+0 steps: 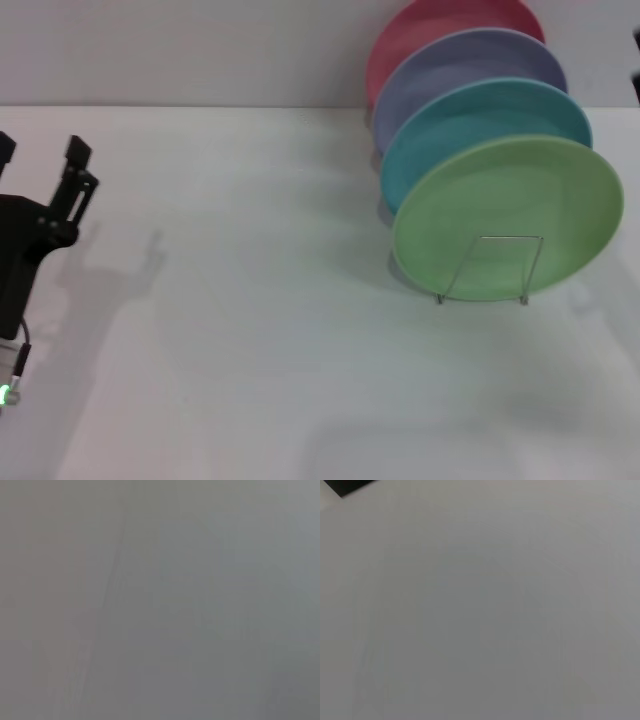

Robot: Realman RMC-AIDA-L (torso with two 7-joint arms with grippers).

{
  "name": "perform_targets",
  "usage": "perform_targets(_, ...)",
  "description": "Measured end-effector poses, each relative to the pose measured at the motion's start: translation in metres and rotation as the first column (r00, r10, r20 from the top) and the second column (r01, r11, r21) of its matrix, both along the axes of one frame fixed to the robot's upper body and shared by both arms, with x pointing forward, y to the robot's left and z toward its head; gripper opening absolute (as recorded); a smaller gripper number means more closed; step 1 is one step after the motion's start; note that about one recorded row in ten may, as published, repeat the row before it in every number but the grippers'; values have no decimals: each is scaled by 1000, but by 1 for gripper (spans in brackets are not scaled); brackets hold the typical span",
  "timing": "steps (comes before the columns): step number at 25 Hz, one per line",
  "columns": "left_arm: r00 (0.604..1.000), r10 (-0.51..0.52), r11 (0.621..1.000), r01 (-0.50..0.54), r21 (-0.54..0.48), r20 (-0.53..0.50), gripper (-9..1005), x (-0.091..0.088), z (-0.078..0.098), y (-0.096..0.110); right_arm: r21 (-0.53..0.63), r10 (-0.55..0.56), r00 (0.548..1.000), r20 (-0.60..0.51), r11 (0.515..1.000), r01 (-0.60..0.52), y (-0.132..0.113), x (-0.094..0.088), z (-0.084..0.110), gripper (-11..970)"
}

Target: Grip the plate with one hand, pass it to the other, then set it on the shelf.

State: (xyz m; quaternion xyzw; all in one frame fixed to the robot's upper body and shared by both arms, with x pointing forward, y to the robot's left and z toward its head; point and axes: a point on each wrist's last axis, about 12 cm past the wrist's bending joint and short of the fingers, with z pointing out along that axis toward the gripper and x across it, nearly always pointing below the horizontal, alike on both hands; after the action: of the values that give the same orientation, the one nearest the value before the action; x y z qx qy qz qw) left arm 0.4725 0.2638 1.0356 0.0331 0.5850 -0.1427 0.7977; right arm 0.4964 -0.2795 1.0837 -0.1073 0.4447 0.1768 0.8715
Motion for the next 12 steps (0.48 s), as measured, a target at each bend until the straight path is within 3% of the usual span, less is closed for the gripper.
perform_targets(6,998,60,992,-57,117,-27,818,2,-4,-13,14,53,997,58,998,-54,1,34,26,496)
perform_targets(12,994,106,990,-102,93,-34,818,-1,-5,-9,91,150,988,26,984,-152,-6,42,34,565)
